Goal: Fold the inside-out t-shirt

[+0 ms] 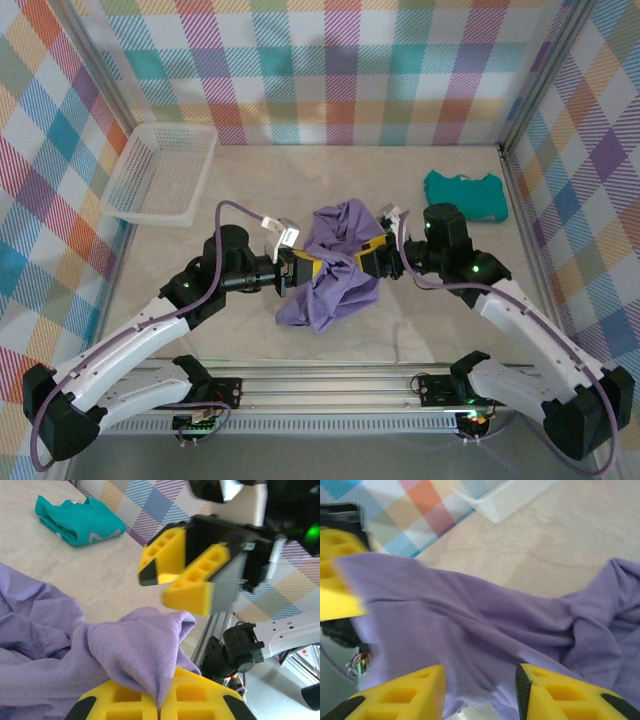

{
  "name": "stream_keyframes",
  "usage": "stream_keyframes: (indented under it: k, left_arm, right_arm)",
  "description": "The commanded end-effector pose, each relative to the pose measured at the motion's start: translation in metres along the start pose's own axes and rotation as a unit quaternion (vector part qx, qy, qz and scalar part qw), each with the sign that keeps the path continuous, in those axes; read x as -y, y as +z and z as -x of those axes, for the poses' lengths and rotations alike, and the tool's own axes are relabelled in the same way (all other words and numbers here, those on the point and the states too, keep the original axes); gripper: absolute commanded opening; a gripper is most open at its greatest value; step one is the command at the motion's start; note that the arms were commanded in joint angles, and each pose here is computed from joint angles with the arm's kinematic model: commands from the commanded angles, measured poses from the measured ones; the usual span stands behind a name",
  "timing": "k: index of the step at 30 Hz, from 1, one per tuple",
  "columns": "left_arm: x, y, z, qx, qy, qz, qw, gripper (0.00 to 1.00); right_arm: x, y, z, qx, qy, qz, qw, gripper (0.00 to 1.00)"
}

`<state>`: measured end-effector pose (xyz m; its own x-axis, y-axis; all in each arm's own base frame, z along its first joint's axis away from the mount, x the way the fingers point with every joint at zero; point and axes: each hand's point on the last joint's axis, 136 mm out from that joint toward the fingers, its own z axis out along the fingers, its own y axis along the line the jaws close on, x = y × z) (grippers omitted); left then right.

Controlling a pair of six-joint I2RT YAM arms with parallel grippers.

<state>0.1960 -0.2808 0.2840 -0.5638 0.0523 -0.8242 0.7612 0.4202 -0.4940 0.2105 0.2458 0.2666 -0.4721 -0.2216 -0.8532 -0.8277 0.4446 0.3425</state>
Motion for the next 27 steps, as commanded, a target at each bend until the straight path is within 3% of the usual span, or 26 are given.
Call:
stream_keyframes:
  k: [1,9,14,18,21,27]
  left_arm:
    - [0.005,-0.001,0.011,0.005,0.008,-0.008,1.000,0.00]
    - [-0.004,0.006,0.006,-0.011,0.002,0.007,1.000,0.00]
    - [-0.006,0.003,0.005,-0.008,0.005,0.016,1.000,0.00]
    - [-0.005,-0.001,0.007,0.000,0.008,0.018,1.000,0.00]
    - [-0.005,-0.003,0.007,0.001,0.011,0.022,1.000,0.00]
    - [-0.018,-0.006,0.009,0.007,0.009,0.061,0.998,0.00]
  right_arm:
    - [-0.024,0.000,0.001,0.006,-0.072,0.025,0.997,0.49]
    - [-0.017,0.024,0.008,-0.009,-0.066,-0.016,0.998,0.65]
    - [0.019,0.041,0.003,-0.044,0.006,-0.100,0.994,0.61]
    - [0.039,0.037,-0.021,-0.091,0.047,-0.156,0.982,0.45]
    - [0.043,0.032,-0.023,-0.091,0.060,-0.160,0.981,0.31]
    - [-0.001,0.037,0.000,-0.041,0.027,-0.015,0.999,0.05]
